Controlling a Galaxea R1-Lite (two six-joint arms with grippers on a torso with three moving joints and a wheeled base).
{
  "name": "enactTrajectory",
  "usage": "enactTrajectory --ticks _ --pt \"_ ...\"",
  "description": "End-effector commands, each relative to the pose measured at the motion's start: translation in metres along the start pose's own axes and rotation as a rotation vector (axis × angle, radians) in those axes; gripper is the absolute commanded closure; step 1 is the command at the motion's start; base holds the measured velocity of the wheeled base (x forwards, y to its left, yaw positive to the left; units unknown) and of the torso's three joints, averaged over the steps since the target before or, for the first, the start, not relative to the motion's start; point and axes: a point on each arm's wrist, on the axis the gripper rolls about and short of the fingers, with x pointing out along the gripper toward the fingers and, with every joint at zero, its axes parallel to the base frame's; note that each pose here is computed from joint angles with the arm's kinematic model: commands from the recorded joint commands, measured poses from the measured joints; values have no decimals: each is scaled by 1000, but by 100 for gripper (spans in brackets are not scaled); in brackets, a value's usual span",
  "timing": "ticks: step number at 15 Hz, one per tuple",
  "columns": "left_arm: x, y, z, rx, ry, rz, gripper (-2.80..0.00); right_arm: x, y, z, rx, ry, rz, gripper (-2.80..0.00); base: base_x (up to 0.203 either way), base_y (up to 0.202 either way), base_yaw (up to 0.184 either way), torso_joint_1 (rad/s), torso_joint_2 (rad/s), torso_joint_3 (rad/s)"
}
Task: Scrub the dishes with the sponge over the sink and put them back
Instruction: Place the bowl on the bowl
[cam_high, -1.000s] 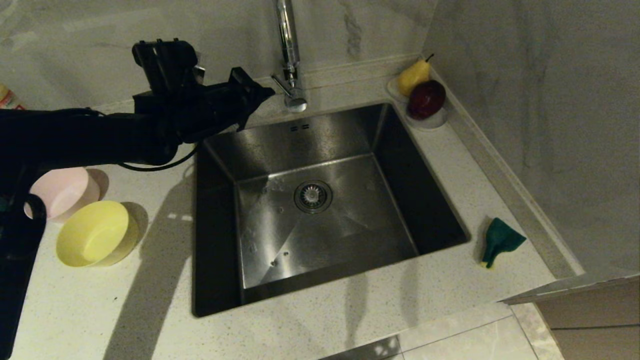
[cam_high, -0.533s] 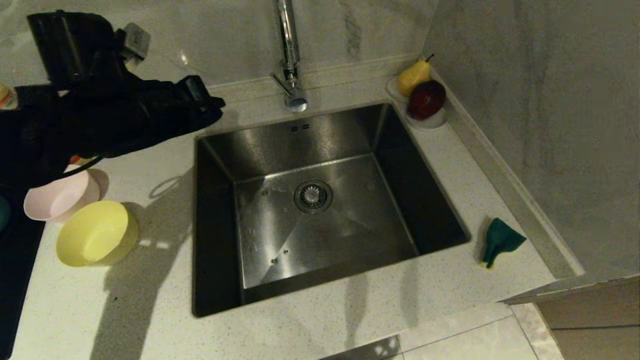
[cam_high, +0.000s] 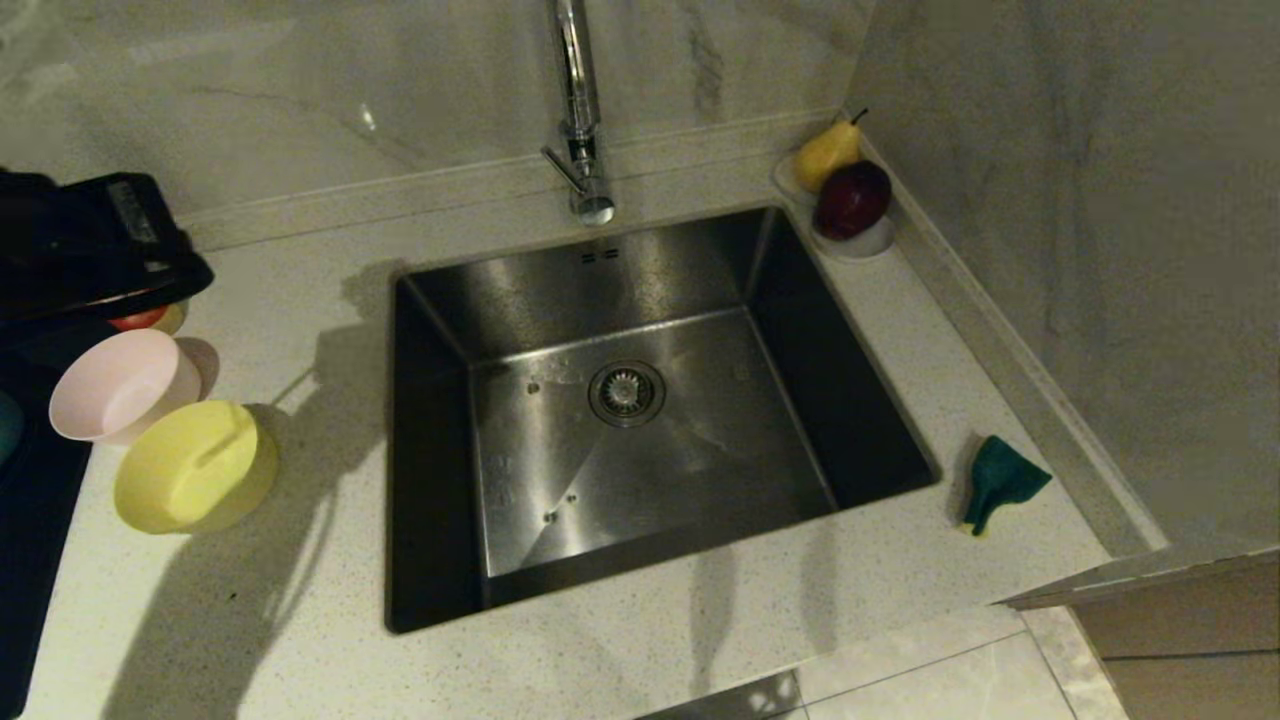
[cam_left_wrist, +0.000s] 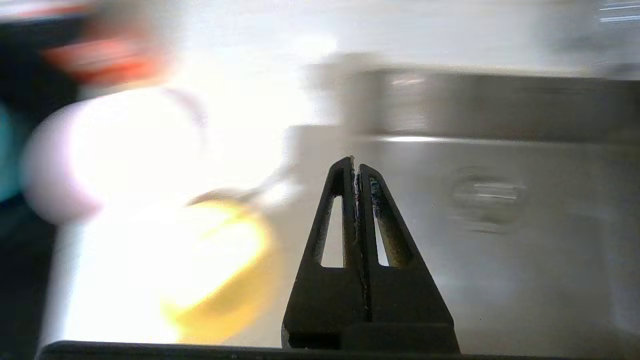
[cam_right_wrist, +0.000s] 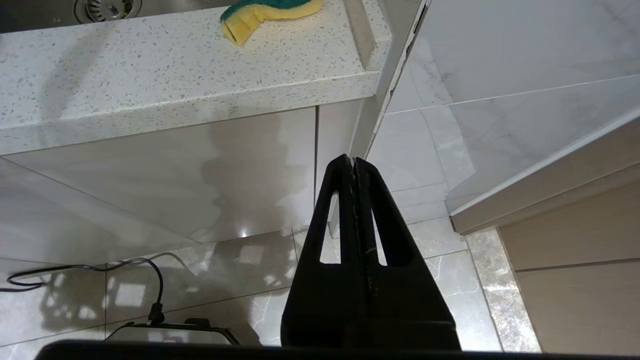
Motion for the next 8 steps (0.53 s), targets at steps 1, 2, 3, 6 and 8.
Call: enactTrajectory --ticks 1,2,3,6,8 --pt "-13 22 6 -13 -32 180 0 0 0 0 -1 0 1 0 0 0 0 0 0 0" --pt "-10 29 7 -17 -30 232 0 0 0 0 -1 0 1 0 0 0 0 0 0 0" --pt "-3 35 8 -17 -19 279 0 0 0 0 -1 -1 1 0 0 0 0 0 0 0" --pt "32 50 -2 -2 72 390 0 0 0 0 -1 1 1 0 0 0 0 0 0 0" --pt "57 72 -9 -24 138 419 0 0 0 0 1 1 0 0 0 0 0 0 0 0"
